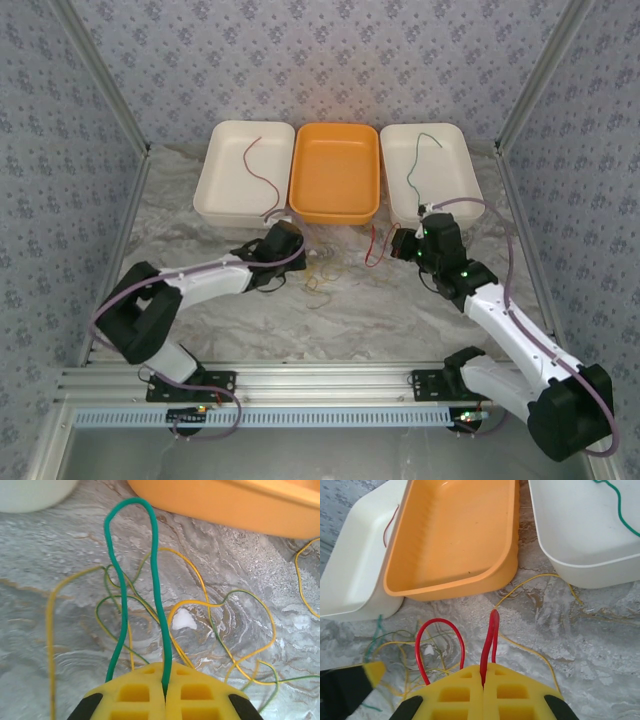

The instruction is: Untangle the cables

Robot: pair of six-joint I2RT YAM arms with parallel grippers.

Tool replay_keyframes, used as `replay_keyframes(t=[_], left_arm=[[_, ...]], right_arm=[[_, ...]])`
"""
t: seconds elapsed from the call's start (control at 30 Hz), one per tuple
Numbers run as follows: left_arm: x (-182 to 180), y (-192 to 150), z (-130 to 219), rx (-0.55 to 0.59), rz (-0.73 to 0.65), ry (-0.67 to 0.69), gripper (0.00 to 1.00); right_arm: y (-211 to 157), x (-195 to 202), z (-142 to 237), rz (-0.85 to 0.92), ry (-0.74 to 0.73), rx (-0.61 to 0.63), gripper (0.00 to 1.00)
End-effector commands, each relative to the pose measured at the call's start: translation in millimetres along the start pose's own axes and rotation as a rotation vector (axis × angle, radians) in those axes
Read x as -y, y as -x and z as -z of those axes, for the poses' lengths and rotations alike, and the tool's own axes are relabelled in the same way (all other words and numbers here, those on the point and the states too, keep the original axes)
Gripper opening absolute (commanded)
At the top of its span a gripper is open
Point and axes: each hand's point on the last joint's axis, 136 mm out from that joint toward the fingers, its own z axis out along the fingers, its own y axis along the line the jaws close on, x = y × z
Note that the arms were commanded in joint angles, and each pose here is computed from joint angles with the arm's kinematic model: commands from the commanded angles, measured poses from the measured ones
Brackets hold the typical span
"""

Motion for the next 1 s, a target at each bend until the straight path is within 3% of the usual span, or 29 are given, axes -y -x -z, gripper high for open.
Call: replay_keyframes(t=[0.0,0.07,0.17,0.2,0.27,0.4,0.57,0.73,0.97], left_arm=[[-16,0,16,0.008,-0.003,0.048,0.00],[-18,-2,22,0.001,-0.005,0.050,0.05],[-14,2,33,0.005,-0.005,0.022,0.47],[-12,6,38,0.017,-0.001,0.011,0.57],[-5,15,52,0.044,-0.004,-0.021,0.64],[38,31,85,0.071,-0.074,-0.209,0.62],[122,8,107,-0.049,-0.269,-0.460,0.60],[159,-21,96,-0.100,-0.364,-0.459,0.63],[143,-14,69,-0.045,-0.362,-0.301,0.56]], right_arm=[[6,2,1,0.041,-0.027,0.031,0.00],[6,-7,2,0.065,0.006,0.035,0.00],[6,-20,4,0.121,0.036,0.034,0.00],[6,-23,5,0.138,0.036,0.030,0.00],[5,-27,5,0.166,0.032,0.027,0.00],[5,-37,6,0.226,0.025,0.026,0.00],[9,-49,4,0.260,0.016,0.006,0.00],[9,-61,3,0.282,0.011,-0.007,0.00],[6,-71,8,0.281,0.039,-0.007,0.00]])
